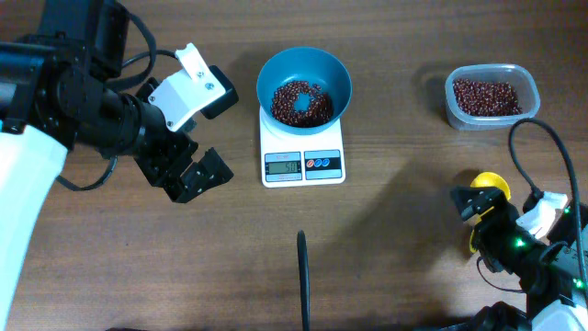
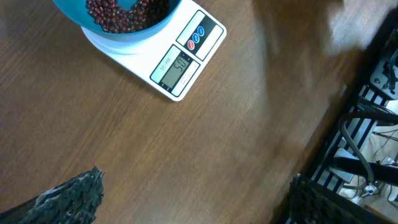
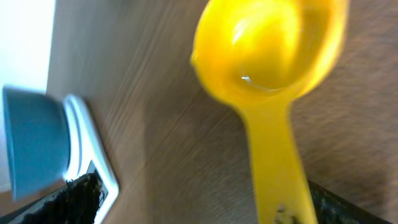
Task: Scoop item into bowl and weigh 50g on scale
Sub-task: 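Carry the scoop down-right and set it on the table, then open the right gripper and withdraw it from the scoop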
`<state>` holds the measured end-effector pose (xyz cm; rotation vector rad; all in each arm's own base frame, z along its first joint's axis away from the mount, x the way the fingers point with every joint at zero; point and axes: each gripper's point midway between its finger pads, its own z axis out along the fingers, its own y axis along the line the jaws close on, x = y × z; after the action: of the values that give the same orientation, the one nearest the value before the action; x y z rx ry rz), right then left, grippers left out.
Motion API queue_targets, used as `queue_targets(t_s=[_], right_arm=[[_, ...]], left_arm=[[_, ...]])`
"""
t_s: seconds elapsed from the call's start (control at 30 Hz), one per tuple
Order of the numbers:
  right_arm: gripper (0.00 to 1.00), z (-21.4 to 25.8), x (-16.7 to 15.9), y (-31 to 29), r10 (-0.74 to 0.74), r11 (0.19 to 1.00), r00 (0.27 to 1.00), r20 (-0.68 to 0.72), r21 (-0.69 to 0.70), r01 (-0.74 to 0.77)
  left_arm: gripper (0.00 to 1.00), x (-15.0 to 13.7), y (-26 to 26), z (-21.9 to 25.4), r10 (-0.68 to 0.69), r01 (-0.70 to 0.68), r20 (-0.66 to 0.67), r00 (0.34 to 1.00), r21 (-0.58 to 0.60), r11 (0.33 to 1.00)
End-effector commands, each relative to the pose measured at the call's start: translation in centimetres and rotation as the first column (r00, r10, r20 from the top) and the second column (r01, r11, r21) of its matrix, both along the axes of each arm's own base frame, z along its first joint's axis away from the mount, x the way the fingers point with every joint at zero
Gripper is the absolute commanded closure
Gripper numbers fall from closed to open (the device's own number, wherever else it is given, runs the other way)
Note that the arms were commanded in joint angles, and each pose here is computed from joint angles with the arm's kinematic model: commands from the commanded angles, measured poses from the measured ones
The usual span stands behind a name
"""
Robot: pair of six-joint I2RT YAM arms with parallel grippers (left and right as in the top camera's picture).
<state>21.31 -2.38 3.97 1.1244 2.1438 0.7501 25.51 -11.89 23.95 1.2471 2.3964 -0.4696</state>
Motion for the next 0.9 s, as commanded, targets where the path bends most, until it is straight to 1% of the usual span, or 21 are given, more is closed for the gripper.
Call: queue_targets(t_s=[0.0, 0.07, 0.13, 0.23, 0.27, 0.3, 0.37, 0.4, 0.47, 0.53, 0.63, 0.77, 0.8, 0.87], right_arm=[[0.01, 2.1, 0.7, -3.6, -0.165, 0.983, 0.986, -0.019, -0.083, 0.163], [0.01, 3.3, -0.2, -6.0, -0.269, 0.95, 0.96, -0.08, -0.189, 0.25], [0.01, 4.7, -0.4, -7.1, -0.311, 0.93, 0.946, -0.094, -0.235, 0.282], [0.01, 7.6, 0.4, -8.6, -0.342, 0.909, 0.937, -0.072, -0.276, 0.311], [0.01, 9.0, 0.9, -8.6, -0.329, 0.916, 0.942, -0.069, -0.264, 0.301], [0.01, 10.3, 1.7, -7.9, -0.284, 0.935, 0.958, -0.042, -0.232, 0.267], [0.01, 15.3, 4.1, -5.4, -0.085, 0.976, 0.991, 0.107, -0.193, 0.104], [0.01, 19.3, 4.9, -4.8, -0.029, 0.977, 0.979, 0.204, -0.202, 0.071], [0.01, 23.8, 5.5, -4.3, 0.018, 0.972, 0.953, 0.301, -0.228, 0.054], [0.01, 26.8, 5.5, -4.3, 0.032, 0.962, 0.933, 0.357, -0.264, 0.068], [0.01, 26.7, 5.6, -4.4, 0.029, 0.963, 0.937, 0.349, -0.259, 0.067], [0.01, 22.6, 3.4, -2.8, 0.0, 0.99, 0.986, 0.169, -0.142, 0.024], [0.01, 22.1, 2.9, -2.3, 0.042, 0.988, 0.988, 0.151, -0.156, -0.018], [0.01, 22.6, 2.7, -1.1, 0.177, 0.962, 0.967, 0.184, -0.24, -0.131]], left_arm=[[0.01, -0.1, -0.3, 1.0, -0.024, 0.025, 0.036, 0.999, -0.017, 1.0], [0.01, -0.1, -0.3, 1.0, -0.024, 0.025, 0.036, 0.999, -0.017, 1.0], [0.01, -0.1, -0.3, 1.0, -0.024, 0.025, 0.036, 0.999, -0.016, 1.0], [0.01, -0.1, -0.3, 1.0, -0.024, 0.025, 0.036, 0.999, -0.016, 1.0], [0.01, -0.1, -0.3, 1.0, -0.024, 0.025, 0.036, 0.999, -0.017, 1.0], [0.01, -0.1, -0.3, 1.0, -0.024, 0.025, 0.036, 0.999, -0.016, 1.0], [0.01, -0.1, -0.3, 1.0, -0.024, 0.025, 0.036, 0.999, -0.017, 1.0], [0.01, -0.1, -0.3, 1.0, -0.024, 0.025, 0.036, 0.999, -0.016, 1.0], [0.01, -0.1, -0.3, 1.0, -0.024, 0.025, 0.036, 0.999, -0.017, 1.0], [0.01, -0.1, -0.3, 1.0, -0.024, 0.025, 0.036, 0.999, -0.017, 1.0], [0.01, -0.1, -0.3, 1.0, -0.024, 0.025, 0.036, 0.999, -0.017, 1.0], [0.01, -0.1, -0.3, 1.0, -0.024, 0.025, 0.036, 0.999, -0.017, 1.0], [0.01, -0.1, -0.3, 1.0, -0.024, 0.025, 0.036, 0.999, -0.017, 1.0], [0.01, -0.1, -0.3, 1.0, -0.024, 0.025, 0.036, 0.999, -0.016, 1.0]])
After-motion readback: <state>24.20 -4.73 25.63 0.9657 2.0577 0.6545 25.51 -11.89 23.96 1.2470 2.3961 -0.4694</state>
